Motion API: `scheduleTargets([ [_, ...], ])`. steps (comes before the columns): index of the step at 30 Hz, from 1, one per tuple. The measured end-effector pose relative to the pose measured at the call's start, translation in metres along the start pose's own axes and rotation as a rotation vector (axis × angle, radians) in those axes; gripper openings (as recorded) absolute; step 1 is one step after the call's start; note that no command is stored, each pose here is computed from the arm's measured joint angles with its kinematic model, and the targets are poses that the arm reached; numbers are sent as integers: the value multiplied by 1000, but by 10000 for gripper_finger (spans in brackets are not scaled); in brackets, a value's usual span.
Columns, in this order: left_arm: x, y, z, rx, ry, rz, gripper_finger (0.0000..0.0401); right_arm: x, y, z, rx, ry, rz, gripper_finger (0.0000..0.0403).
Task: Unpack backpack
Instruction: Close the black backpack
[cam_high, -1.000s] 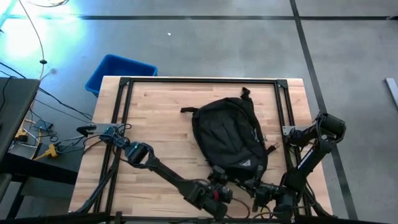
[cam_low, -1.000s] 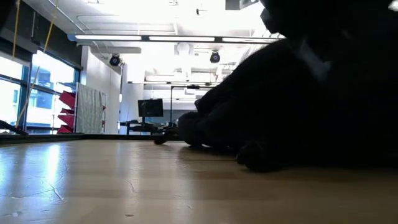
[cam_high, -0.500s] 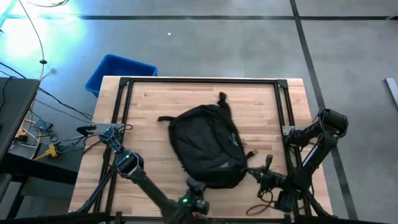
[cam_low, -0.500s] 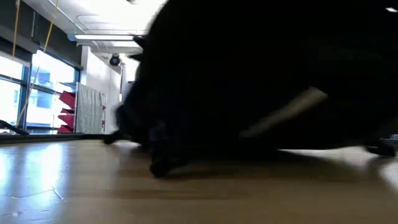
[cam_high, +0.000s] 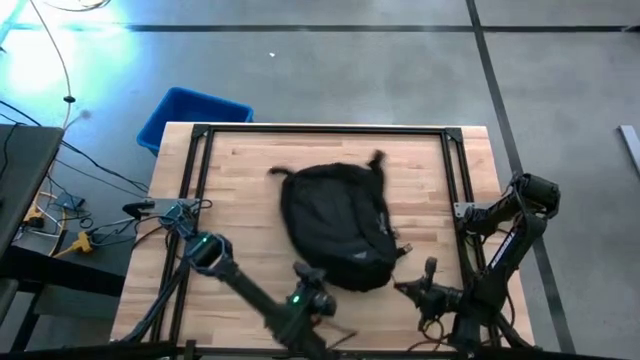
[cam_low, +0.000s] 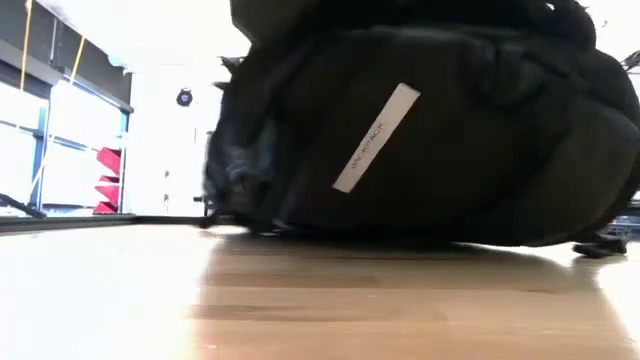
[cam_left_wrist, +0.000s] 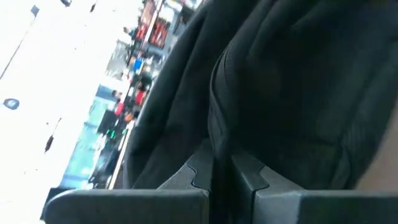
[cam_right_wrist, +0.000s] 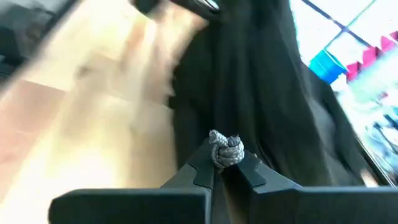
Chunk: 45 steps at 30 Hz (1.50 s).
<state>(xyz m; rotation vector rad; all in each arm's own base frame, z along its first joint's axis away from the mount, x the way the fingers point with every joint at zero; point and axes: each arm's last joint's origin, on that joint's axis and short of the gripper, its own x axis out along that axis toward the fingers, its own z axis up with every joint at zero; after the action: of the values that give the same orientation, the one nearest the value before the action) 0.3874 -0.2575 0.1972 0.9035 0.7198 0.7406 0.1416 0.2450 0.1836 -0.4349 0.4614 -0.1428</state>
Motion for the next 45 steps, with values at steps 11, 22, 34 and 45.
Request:
scheduleTargets([
  [11,60,5,3,192,233,-217,7,-2,2,13,-26,-20,12,0],
  [22,-29,15,17,117,18,-285,61,6,-2,12,-30,11,-9,0],
  [34,-22,10,68,-83,-227,-522,117,20,-9,15,-18,39,-38,0],
  [45,63,-10,74,65,-219,-574,168,6,-1,20,-44,9,10,0],
])
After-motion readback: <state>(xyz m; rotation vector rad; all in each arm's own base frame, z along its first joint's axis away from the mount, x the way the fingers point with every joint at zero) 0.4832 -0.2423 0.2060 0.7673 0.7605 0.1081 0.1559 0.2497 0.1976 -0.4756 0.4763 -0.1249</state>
